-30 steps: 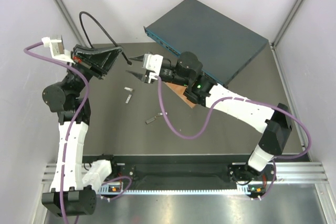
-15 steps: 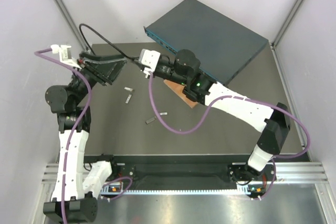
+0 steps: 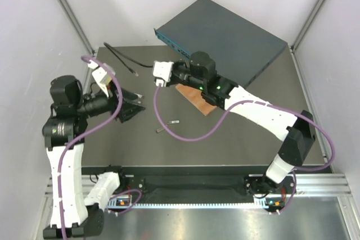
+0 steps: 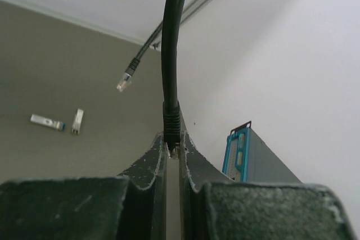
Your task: Insert the plug into the switch port
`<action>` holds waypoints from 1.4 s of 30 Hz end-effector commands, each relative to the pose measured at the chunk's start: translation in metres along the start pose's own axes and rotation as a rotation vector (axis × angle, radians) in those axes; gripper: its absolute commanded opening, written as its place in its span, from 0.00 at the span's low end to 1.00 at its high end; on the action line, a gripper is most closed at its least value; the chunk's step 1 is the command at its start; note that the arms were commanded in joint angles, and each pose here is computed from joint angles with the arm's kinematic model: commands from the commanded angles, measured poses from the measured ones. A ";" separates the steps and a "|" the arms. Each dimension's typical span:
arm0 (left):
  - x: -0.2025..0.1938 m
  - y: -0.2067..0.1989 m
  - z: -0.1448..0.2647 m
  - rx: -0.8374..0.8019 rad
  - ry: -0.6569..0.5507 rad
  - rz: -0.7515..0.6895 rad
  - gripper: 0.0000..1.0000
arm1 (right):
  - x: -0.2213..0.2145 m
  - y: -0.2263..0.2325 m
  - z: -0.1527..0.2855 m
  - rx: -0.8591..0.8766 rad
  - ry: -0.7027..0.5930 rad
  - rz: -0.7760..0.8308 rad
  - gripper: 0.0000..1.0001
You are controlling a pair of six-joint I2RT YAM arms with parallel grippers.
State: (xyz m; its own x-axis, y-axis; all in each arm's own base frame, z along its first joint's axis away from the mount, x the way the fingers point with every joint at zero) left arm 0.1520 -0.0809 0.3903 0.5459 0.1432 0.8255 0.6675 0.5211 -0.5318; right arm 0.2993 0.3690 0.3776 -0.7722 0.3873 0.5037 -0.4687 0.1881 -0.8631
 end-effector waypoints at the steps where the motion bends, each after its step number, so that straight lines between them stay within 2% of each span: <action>1: -0.004 -0.042 0.021 -0.094 0.004 -0.198 0.66 | 0.008 -0.011 0.019 -0.018 -0.003 0.123 0.00; 3: 0.013 -0.060 0.027 -0.113 -0.065 -0.229 0.65 | 0.003 -0.004 0.020 0.004 0.018 0.167 0.00; 4: 0.017 -0.067 0.029 -0.112 -0.089 -0.188 0.65 | 0.003 -0.002 0.021 0.006 0.027 0.202 0.00; 6: 0.036 -0.076 0.031 -0.100 -0.159 -0.193 0.65 | 0.004 0.006 0.023 0.018 0.030 0.231 0.00; 9: 0.053 -0.070 0.028 -0.023 -0.189 -0.108 0.62 | 0.012 0.018 0.026 -0.011 0.035 0.342 0.00; 10: 0.061 -0.054 0.023 0.040 -0.191 -0.072 0.61 | 0.018 0.023 0.027 -0.031 0.044 0.373 0.00; 11: 0.067 -0.051 0.023 0.071 -0.193 -0.067 0.60 | 0.027 0.015 0.030 -0.103 0.031 0.438 0.00; 14: 0.062 -0.021 0.014 0.163 -0.091 -0.008 0.58 | 0.034 0.032 0.036 -0.166 0.073 0.565 0.00; 17: 0.050 -0.006 0.009 0.150 0.011 -0.001 0.58 | 0.042 0.040 0.042 -0.266 0.089 0.680 0.00; 25: 0.018 0.015 0.004 0.157 0.142 -0.062 0.59 | 0.048 0.045 0.045 -0.449 0.177 0.803 0.00; 27: 0.009 0.018 0.002 0.144 0.174 -0.049 0.58 | 0.047 0.049 0.042 -0.451 0.184 0.819 0.00; 29: 0.005 0.023 -0.001 0.148 0.186 -0.047 0.54 | 0.049 0.050 0.041 -0.452 0.185 0.821 0.00; 34: 0.006 0.028 -0.003 0.153 0.138 -0.136 0.49 | 0.048 0.059 0.040 -0.397 0.183 0.828 0.00; 39: 0.007 0.040 -0.011 0.169 0.158 -0.147 0.42 | 0.047 0.070 0.037 -0.317 0.193 0.847 0.00; 42: 0.006 0.041 -0.021 0.166 0.180 -0.201 0.39 | 0.045 0.076 0.034 -0.280 0.212 0.844 0.00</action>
State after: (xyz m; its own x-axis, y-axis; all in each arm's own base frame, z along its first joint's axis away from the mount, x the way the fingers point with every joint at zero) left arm 0.1794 -0.0728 0.3664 0.5912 -0.0672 0.8037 0.6342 0.6544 -0.4118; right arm 0.2207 0.3684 0.3299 -0.7074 0.6404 -0.2991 0.3646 -0.0319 -0.9306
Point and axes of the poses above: each gripper's point midway between its finger pads, its own z axis back along the fingers, its own y axis along the line the jaws close on, x = y × z, the point moved 7 cm from there along z, back along the fingers, and after that the axes turned 15 degrees about z, right-handed, at the moved point
